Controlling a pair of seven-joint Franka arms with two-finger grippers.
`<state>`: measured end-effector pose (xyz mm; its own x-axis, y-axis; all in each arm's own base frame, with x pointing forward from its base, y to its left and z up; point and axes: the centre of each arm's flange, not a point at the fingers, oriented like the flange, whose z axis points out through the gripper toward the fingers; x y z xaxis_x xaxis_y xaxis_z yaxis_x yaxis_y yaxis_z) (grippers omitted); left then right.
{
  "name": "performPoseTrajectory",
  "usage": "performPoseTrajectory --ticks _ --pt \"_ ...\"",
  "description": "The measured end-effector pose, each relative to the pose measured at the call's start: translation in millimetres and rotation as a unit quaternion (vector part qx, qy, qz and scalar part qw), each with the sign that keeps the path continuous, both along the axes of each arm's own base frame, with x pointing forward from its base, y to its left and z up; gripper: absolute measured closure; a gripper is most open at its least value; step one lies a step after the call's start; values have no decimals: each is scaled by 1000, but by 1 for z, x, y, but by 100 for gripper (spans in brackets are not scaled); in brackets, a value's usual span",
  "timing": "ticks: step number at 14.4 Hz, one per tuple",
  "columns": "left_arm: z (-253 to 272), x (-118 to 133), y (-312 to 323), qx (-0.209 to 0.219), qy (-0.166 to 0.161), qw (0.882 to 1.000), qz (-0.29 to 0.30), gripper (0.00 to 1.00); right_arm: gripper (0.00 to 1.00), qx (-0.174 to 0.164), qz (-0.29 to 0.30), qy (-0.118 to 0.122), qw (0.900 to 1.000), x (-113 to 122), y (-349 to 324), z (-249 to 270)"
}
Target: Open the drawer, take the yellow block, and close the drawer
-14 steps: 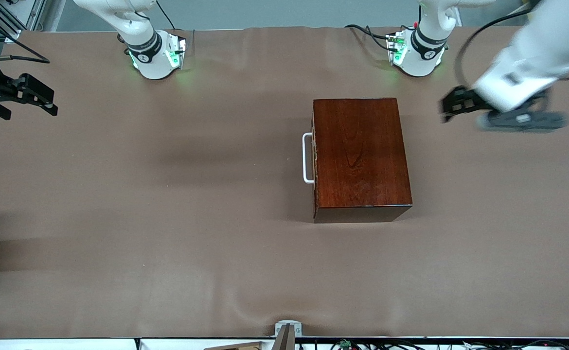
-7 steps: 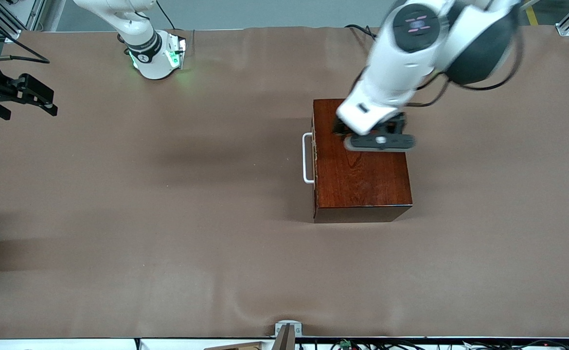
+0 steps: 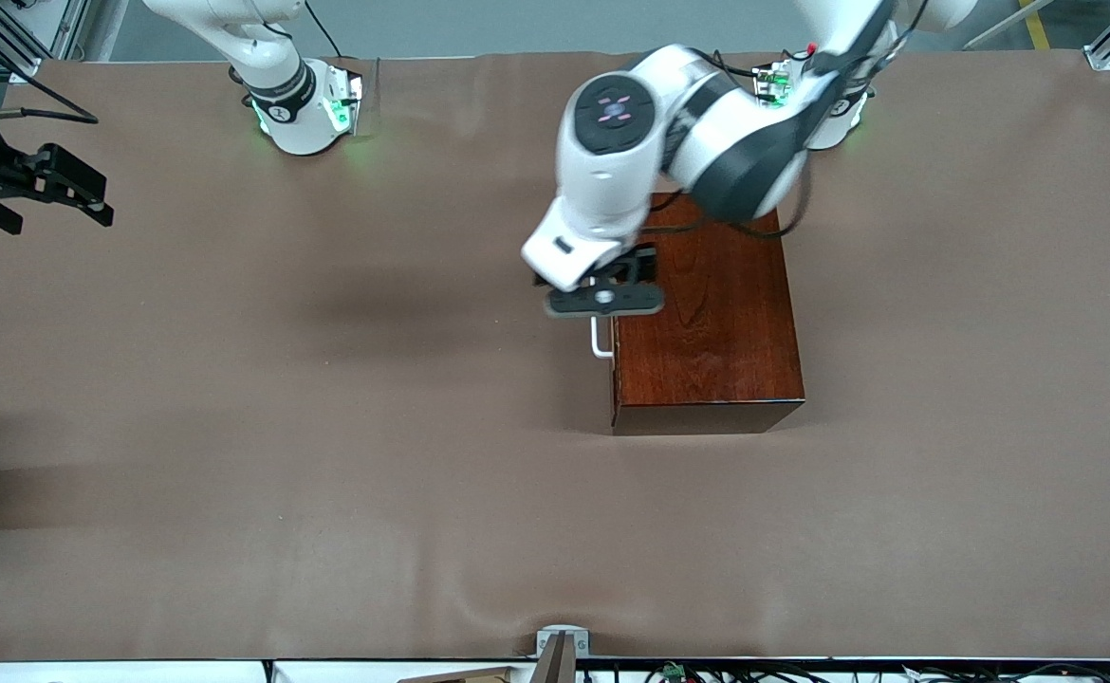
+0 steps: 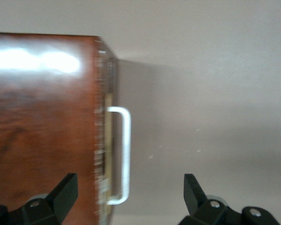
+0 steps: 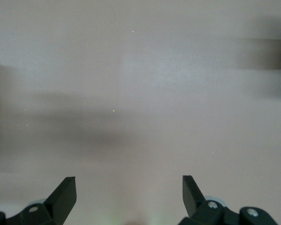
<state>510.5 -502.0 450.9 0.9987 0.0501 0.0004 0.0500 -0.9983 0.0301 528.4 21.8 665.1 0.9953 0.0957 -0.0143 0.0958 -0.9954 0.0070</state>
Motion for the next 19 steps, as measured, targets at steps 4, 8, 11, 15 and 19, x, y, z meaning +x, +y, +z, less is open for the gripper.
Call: performPoseTrajectory --ticks 4,8,11,15,19 --pt "-59 -22 -45 52 -26 998 -13 0 0 0 0 0 1000 0 0 0" --pt "-98 -41 -68 98 -41 994 -24 0 0 0 1 0 1000 0 1 0" --pt "-114 -45 -66 126 -30 991 -27 0 0 0 1 0 1000 0 1 0" --pt "-132 -49 -60 168 -21 985 -33 0 0 0 1 0 1000 0 1 0" --pt "-143 -50 -59 178 -15 983 -34 0 0 0 1 0 1000 0 1 0"
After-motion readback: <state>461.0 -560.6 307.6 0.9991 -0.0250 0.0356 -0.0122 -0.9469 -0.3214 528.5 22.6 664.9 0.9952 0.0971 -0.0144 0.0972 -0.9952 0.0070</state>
